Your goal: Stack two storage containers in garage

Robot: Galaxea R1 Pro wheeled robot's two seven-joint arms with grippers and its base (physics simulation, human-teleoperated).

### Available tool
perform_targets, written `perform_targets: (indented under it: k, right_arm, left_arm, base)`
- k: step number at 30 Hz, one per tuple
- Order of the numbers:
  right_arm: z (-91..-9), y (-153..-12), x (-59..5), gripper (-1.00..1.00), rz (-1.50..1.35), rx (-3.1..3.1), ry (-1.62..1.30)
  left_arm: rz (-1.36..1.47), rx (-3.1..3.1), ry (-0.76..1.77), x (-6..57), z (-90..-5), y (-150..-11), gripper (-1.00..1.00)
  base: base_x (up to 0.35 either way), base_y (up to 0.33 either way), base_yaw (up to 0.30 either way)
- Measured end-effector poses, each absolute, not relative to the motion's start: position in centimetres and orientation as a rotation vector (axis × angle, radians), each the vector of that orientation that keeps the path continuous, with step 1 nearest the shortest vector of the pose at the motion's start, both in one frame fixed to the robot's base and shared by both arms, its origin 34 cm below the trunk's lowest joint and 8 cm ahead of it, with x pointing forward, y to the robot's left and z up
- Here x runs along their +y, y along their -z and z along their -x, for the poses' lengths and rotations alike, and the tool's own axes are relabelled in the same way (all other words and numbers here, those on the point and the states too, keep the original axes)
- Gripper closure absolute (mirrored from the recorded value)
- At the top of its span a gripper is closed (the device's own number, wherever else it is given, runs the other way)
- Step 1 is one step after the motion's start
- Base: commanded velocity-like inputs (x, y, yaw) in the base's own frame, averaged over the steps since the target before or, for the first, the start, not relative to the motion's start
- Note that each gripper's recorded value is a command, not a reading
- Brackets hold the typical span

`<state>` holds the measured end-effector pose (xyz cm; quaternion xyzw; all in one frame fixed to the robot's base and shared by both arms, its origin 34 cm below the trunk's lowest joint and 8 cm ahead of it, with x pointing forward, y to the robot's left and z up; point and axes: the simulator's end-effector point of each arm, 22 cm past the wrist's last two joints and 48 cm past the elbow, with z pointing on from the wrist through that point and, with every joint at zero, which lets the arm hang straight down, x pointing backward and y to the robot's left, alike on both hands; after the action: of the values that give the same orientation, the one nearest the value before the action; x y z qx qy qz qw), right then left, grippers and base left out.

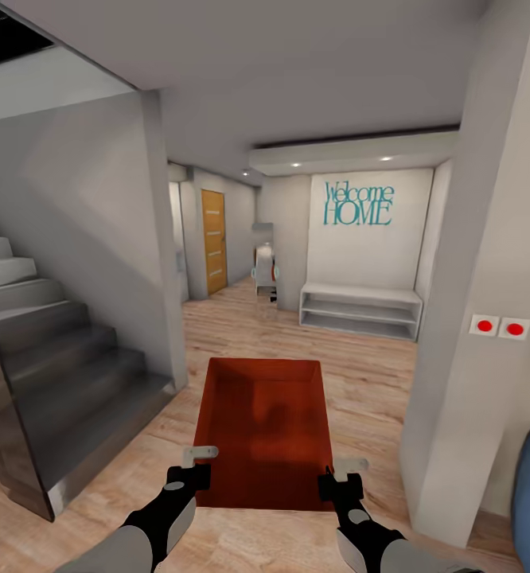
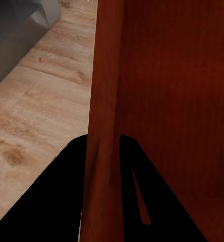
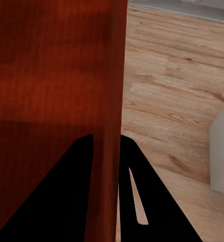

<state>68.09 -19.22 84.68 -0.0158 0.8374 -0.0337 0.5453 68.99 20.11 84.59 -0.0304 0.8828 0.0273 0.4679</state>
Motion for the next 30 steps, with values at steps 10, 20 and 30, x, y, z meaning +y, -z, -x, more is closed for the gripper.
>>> perform_targets:
  k: [10,20,30]
  right_arm:
    - [-68.11,-84.69,-19.28,1.00,0.039,1.985,0.077]
    - [-68.11,-84.69,-19.28,1.00,0.039,1.985,0.077]
    - [-68.10,-84.69,-19.23,1.00,0.038,1.986,0.079]
  left_arm:
    - [0.076,2.166,-0.065,20.06,-68.98,-84.58,1.00]
    - [0.075,2.166,-0.065,20.05,-68.98,-84.58,1.00]
    - [0.075,2.165,-0.067,20.11,-68.99,-84.59,1.00]
  base:
    - [0.322,0.000,0.000]
    - [0.322,0.000,0.000]
    - [0.322,0.000,0.000]
